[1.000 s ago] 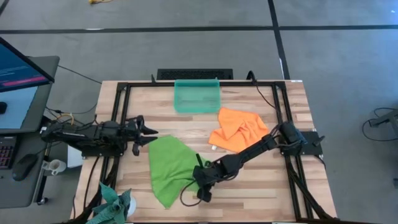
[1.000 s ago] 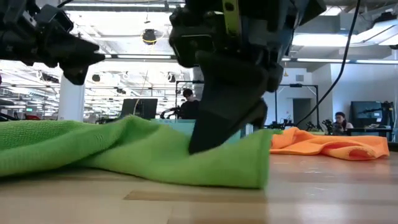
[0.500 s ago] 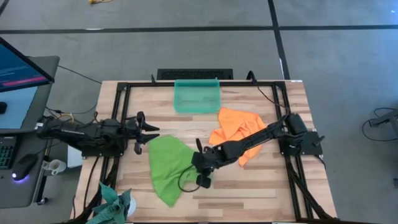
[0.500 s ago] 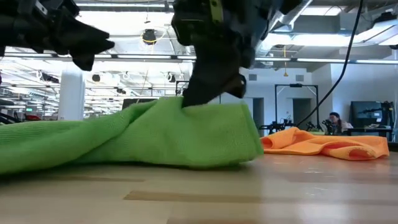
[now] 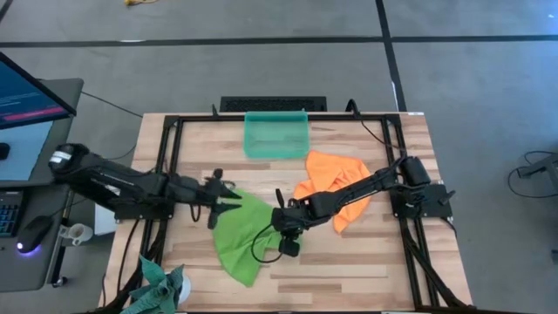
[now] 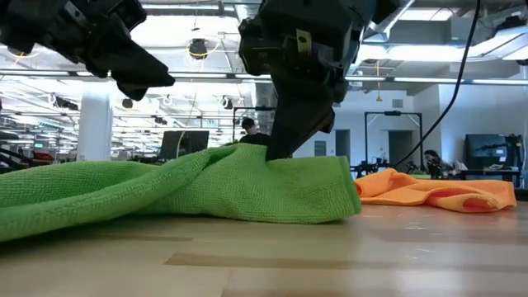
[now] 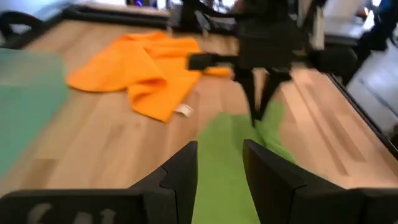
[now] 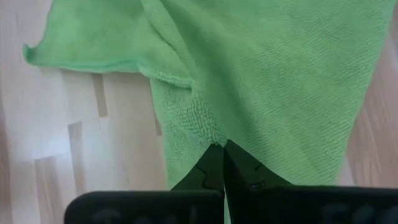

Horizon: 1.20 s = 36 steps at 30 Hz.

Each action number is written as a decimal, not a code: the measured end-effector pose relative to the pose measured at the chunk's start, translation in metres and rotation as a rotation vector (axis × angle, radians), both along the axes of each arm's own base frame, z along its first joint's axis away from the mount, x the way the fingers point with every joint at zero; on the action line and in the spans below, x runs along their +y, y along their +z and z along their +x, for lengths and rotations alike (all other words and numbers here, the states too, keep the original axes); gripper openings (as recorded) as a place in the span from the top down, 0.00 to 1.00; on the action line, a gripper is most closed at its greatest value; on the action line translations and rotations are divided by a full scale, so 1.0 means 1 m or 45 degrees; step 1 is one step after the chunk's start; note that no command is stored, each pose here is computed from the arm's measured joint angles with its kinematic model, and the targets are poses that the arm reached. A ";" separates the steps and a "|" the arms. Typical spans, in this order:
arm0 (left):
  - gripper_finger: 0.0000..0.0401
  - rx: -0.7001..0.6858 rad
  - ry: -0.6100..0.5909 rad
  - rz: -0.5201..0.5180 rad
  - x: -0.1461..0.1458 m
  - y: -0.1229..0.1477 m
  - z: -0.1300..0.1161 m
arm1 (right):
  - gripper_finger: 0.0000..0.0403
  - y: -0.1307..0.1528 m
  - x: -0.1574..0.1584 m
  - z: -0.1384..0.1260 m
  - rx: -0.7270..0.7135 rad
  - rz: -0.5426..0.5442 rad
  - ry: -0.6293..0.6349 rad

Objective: Roll microfiber towels into tight, uniform cylinder then place into a basket
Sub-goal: Fold the green towel

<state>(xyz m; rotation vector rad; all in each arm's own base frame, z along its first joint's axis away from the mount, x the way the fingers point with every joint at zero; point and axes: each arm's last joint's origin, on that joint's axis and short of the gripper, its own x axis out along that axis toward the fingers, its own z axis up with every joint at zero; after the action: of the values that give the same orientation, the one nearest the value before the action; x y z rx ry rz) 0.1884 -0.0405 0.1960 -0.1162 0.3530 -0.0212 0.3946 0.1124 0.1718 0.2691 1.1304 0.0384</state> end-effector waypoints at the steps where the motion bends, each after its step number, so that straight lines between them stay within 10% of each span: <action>1: 0.71 0.024 -0.012 0.015 -0.007 0.000 0.004 | 0.96 0.000 0.000 0.000 -0.005 0.001 0.000; 14: 0.71 0.396 0.010 0.243 -0.087 -0.009 0.044 | 0.96 -0.001 0.000 -0.001 0.016 -0.004 0.003; 36: 0.71 0.819 -0.012 0.123 -0.185 -0.055 0.051 | 0.96 -0.001 0.000 -0.001 0.015 -0.003 0.002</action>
<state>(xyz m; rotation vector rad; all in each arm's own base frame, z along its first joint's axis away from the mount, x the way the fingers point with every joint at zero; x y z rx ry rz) 0.2392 -0.2258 0.1410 -0.0224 0.9959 0.0249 0.3934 0.1129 0.1711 0.2663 1.1424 0.0369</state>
